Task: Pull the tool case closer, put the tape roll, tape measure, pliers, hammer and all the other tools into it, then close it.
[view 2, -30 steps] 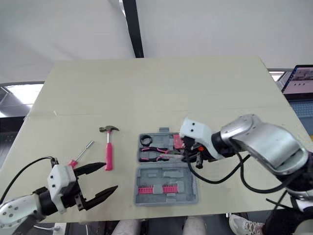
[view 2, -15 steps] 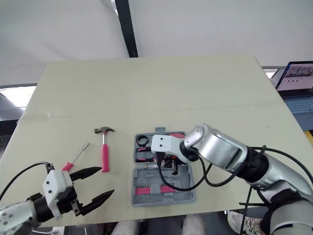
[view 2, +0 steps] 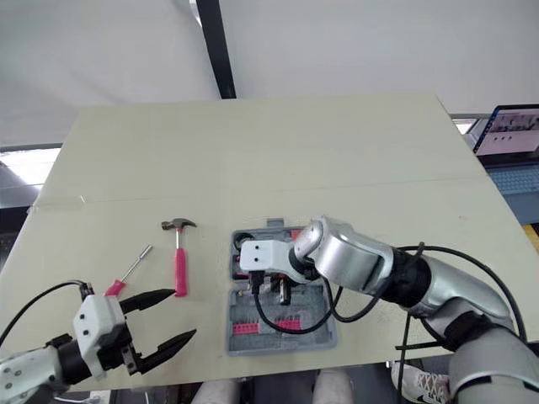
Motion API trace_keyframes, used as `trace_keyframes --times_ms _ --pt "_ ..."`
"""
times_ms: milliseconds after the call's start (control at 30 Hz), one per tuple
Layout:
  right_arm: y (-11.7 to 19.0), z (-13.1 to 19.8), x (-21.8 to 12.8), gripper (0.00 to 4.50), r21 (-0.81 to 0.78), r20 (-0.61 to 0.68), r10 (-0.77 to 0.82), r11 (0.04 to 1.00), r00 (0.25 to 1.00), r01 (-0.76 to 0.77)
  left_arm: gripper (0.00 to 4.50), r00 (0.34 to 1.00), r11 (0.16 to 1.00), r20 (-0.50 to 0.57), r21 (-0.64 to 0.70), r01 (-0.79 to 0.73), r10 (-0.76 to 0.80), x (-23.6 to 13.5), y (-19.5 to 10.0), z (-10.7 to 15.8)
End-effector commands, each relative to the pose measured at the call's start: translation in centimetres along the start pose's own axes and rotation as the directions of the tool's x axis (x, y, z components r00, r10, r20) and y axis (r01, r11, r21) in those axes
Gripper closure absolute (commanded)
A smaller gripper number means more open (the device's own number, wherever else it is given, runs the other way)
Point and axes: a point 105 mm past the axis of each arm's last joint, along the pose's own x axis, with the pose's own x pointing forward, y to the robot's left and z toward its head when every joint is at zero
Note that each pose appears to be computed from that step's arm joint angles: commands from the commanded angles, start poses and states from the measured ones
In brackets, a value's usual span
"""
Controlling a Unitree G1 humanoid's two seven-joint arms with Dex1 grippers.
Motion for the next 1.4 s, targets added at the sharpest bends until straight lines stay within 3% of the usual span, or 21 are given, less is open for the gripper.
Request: trace_keyframes --times_ms 33,1167,1200,1333,1367,1400 --pt "-0.5 0.4 0.0 4.44 -0.031 -0.012 -0.04 0.999 0.999 0.039 0.0 1.0 1.0 -0.005 0.016 0.0 0.0 -0.4 -0.1 -0.1" --pt "-0.3 1.2 1.3 4.44 -0.037 -0.006 -0.031 0.999 0.999 0.031 0.0 1.0 0.999 -0.011 0.031 0.015 -0.014 -0.2 -0.9 -0.3" --pt "-0.2 1.2 1.2 3.49 -0.037 -0.005 -0.029 0.999 1.0 0.029 0.0 1.0 0.999 -0.011 0.03 0.016 -0.015 -0.2 -0.9 -0.3" --pt "-0.3 1.4 0.1 1.76 -0.033 0.007 -0.026 0.999 1.0 0.027 0.0 1.0 0.999 -0.011 0.03 0.018 -0.018 -0.2 -0.9 -0.4" --pt "-0.3 1.4 -0.1 1.14 -0.03 0.011 -0.027 0.999 1.0 0.027 0.0 1.0 0.999 -0.011 0.03 0.019 -0.019 -0.2 -0.9 -0.4" --pt "-0.3 1.4 -0.4 1.14 -0.028 0.014 -0.031 0.999 0.999 0.031 0.0 1.0 0.999 -0.011 0.031 0.02 -0.02 -0.2 -0.9 -0.4"
